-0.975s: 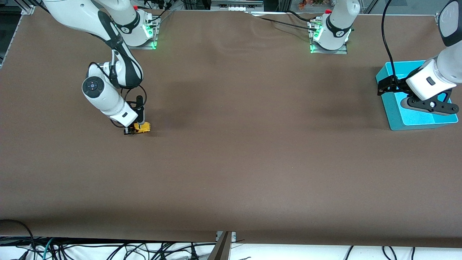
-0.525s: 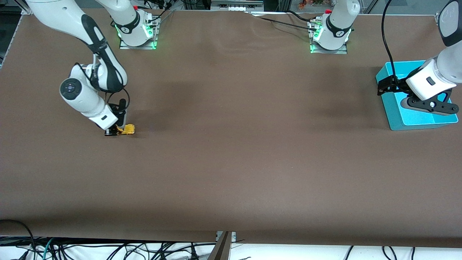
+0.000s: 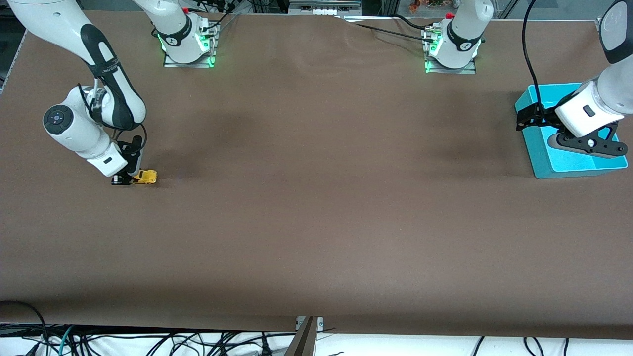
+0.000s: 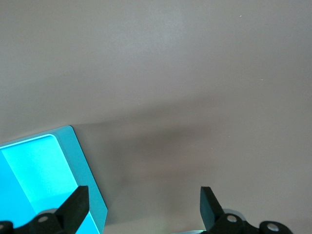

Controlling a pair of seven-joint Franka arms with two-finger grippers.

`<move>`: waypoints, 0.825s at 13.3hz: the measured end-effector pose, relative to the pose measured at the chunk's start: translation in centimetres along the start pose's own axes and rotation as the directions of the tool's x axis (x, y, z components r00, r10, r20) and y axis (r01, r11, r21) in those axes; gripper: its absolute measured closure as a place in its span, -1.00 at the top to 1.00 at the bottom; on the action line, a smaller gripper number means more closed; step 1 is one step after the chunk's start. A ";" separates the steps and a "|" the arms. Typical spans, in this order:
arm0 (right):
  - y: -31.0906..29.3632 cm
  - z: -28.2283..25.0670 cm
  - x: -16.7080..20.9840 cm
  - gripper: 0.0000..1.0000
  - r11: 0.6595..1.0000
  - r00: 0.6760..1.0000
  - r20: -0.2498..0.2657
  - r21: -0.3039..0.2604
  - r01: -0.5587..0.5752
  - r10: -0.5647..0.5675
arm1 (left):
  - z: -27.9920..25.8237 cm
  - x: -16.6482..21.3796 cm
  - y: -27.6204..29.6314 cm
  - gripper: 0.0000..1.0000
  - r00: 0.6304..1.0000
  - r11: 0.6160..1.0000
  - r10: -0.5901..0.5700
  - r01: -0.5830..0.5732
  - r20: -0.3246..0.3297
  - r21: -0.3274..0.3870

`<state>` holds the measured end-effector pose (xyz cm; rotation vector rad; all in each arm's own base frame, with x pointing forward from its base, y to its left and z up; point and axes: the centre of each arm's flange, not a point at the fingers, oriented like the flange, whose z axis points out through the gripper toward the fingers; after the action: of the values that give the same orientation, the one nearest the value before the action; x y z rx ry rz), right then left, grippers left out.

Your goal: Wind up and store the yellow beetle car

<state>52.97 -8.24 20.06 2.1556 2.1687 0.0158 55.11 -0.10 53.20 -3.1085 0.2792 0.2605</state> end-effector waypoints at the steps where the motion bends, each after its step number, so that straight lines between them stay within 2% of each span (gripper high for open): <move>1: 0.0 0.0 0.0 -0.17 1.000 1.000 0.000 0.000 0.000 0.000 | 0.0 0.0 0.0 1.00 1.000 1.000 -0.003 0.003 0.000 0.000; 2: 0.0 0.0 0.0 -0.16 1.000 1.000 0.000 0.000 0.000 0.000 | 0.0 0.0 0.0 1.00 1.000 1.000 -0.004 0.004 0.000 0.000; 3: 0.0 0.1 0.0 -0.06 1.000 1.000 0.000 0.001 0.000 0.000 | 0.0 0.0 0.0 1.00 1.000 1.000 -0.005 0.005 0.000 0.000; 7: 1.7 -1.9 -0.1 0.76 1.000 1.000 0.002 -0.030 0.001 -0.001 | 0.0 0.0 0.1 1.00 1.000 1.000 -0.005 0.005 0.000 0.000; 8: 2.4 -3.1 -0.2 0.94 1.000 1.000 -0.001 -0.017 0.002 -0.002 | -0.1 0.0 0.2 1.00 1.000 1.000 -0.003 0.003 -0.001 0.001; 9: 3.2 -4.5 -0.3 1.00 1.000 1.000 -0.005 0.007 0.001 -0.001 | -0.1 0.0 0.4 1.00 1.000 1.000 -0.001 0.001 -0.002 0.001; 11: 4.9 -7.4 -0.6 1.00 0.999 1.000 -0.011 0.039 0.001 0.000 | -0.2 0.0 0.6 1.00 1.000 1.000 0.002 -0.002 -0.003 0.002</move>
<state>57.42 -8.46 27.76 2.1805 2.1937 -0.0159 55.04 -0.69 53.38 -3.1070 0.2819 0.2550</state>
